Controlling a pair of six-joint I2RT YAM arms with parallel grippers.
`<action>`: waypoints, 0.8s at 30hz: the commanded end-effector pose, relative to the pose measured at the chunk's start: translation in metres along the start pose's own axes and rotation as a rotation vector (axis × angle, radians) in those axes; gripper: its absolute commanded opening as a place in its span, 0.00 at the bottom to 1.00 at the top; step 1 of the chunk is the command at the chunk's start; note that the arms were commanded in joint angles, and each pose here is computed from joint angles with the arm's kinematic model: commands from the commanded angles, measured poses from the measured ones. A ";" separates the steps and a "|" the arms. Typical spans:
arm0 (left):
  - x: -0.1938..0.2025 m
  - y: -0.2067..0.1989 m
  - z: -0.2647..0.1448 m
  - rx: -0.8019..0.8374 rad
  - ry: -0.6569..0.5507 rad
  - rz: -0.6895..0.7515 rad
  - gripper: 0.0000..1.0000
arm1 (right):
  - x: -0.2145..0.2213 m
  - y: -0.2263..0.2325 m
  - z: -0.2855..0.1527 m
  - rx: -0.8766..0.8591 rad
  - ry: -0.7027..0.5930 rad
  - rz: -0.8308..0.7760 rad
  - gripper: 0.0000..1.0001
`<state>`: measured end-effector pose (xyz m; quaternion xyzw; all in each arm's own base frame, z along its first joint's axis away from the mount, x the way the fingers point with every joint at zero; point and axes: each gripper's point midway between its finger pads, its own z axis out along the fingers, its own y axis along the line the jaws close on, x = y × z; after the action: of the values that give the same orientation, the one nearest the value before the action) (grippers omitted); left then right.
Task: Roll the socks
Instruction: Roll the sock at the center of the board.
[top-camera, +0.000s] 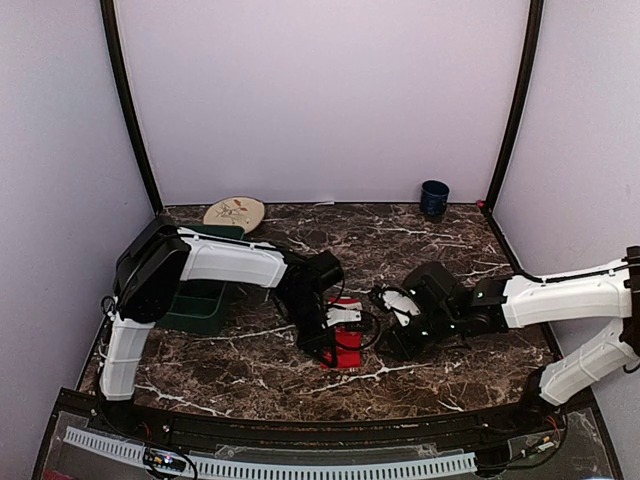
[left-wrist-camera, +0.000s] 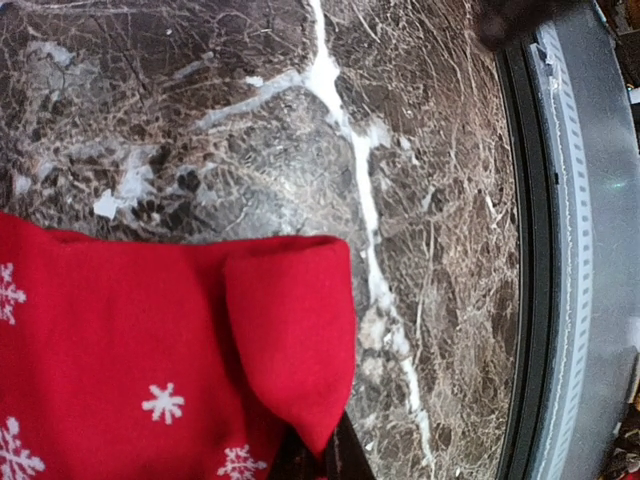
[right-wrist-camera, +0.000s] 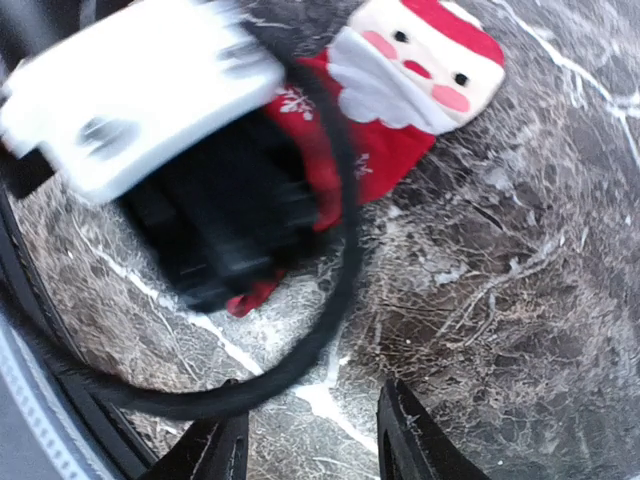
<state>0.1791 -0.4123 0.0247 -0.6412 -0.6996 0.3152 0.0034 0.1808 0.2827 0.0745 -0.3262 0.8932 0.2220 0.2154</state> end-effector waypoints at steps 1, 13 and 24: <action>0.006 -0.002 -0.003 0.081 0.023 -0.096 0.00 | -0.001 0.003 -0.004 0.143 -0.050 -0.185 0.43; 0.000 0.002 -0.005 0.192 -0.011 -0.191 0.00 | 0.010 0.047 0.015 0.201 -0.019 -0.570 0.43; 0.001 0.003 -0.007 0.219 -0.021 -0.221 0.00 | -0.010 0.060 0.044 0.242 0.006 -0.812 0.46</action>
<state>0.1846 -0.4114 0.0253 -0.5642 -0.7230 0.3891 0.0868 0.1500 0.3328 0.0533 -0.5905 0.7510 0.0297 0.2940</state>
